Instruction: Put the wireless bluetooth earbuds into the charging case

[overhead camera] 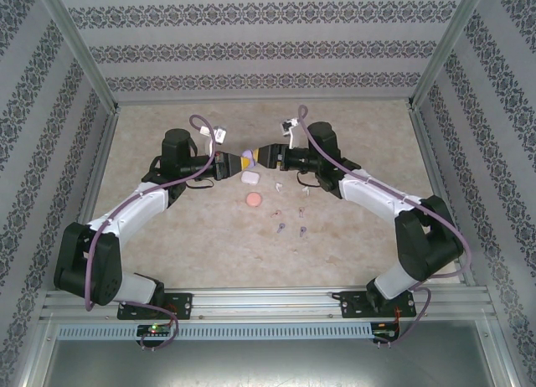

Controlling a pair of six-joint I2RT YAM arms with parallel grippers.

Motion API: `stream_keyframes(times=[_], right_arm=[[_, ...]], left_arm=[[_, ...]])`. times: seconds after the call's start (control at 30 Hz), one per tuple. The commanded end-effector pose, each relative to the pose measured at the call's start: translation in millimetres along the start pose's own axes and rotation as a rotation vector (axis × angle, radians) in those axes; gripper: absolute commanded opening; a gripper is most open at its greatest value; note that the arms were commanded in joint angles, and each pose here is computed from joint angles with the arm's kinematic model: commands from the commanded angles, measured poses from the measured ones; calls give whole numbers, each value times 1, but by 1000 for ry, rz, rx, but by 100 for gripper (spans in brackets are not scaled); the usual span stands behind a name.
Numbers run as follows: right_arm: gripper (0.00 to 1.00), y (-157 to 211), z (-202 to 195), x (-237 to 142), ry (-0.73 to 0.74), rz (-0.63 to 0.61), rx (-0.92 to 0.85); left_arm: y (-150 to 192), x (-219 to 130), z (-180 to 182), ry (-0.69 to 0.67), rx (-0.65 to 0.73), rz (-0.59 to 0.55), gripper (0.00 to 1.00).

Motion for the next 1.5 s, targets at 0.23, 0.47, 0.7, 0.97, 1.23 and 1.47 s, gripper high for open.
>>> stream_keyframes(times=[0.23,0.47,0.7,0.97,1.23,1.47], right_arm=[[60,15,-33,-11,55,7,70],[61,9,13,-33,-66,-6,-38],[58,-2,45,-31,-156,0,-113],[50,-7,51,-17,-167,8,-118],[43,-3,38,-11,-135,15,-98],[38,-2,29,-7,-117,17,-82]], left_arm=[[-13,-7,-44,104,125,-23,0],[-12,-8,-46,119,127,-12,0],[-10,-7,-49,131,128,-4,0],[-11,-8,-53,137,133,-3,0],[-11,-9,-56,138,143,-5,0],[-12,-10,-58,140,148,-8,0]])
Point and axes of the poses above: each hand's point on the last joint's axis, 136 mm out from that joint toward the fingers, its own x axis out along the fingers, its own z axis along the line the jaws close on, y = z × x, the point moved 1 cm from there along -x, back along the fingers, and after that the axes turned 8 degrees about -x, right-handed, at the moved point
